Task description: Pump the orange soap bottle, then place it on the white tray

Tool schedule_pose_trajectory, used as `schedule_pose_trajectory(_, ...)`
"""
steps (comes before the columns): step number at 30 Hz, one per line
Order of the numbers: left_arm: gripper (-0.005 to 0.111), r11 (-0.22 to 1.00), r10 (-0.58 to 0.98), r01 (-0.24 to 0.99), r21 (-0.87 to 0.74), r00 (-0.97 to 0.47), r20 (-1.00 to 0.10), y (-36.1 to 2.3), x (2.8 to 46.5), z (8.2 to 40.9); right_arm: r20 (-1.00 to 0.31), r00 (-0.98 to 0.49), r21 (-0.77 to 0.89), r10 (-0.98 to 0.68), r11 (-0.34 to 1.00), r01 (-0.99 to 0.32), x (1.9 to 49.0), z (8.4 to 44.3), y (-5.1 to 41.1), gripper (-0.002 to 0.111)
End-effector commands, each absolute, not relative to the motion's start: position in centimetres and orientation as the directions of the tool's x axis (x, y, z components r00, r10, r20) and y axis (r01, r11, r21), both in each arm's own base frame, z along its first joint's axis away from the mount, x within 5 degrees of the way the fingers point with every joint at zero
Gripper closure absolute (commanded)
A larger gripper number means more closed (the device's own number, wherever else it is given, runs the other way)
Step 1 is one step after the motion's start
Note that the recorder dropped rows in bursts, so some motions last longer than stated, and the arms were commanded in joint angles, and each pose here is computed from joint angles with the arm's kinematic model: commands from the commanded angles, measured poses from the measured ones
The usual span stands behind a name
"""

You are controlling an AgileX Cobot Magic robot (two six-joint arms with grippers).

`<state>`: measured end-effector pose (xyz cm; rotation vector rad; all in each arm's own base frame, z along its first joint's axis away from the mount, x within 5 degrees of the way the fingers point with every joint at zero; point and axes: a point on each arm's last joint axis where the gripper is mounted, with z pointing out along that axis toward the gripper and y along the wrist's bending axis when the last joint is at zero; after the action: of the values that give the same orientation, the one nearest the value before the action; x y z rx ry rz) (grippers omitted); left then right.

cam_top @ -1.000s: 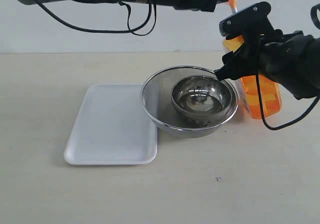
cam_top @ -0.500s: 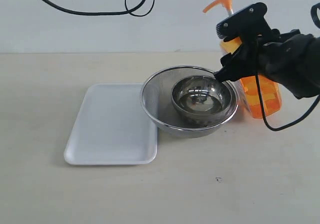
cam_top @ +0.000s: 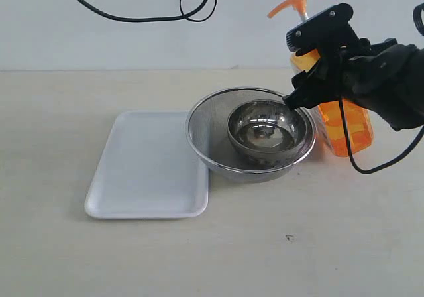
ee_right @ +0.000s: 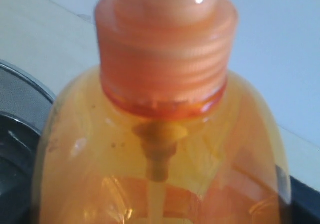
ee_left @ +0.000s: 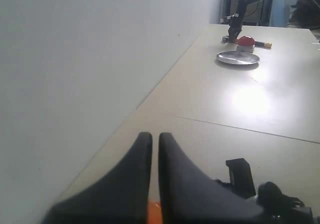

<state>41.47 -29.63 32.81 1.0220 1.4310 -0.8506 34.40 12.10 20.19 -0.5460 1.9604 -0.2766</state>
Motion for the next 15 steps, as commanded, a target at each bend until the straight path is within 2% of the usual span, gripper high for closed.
schedule_pose_trajectory(1, 0.102, 0.370, 0.162, 0.927, 0.051, -0.010, -0.987, -29.8, 41.5, 33.3, -0.790, -0.373, -0.404, -0.487, 0.870, -0.281, 34.3, 20.0, 12.3, 0.108)
schedule_pose_trajectory(15, 0.102, 0.398, 0.112, 0.917, -0.010, -0.059, -0.992, -29.7, 41.6, 34.4, -0.785, -0.381, -0.393, -0.488, 0.868, -0.303, 34.2, 19.9, 12.5, 0.108)
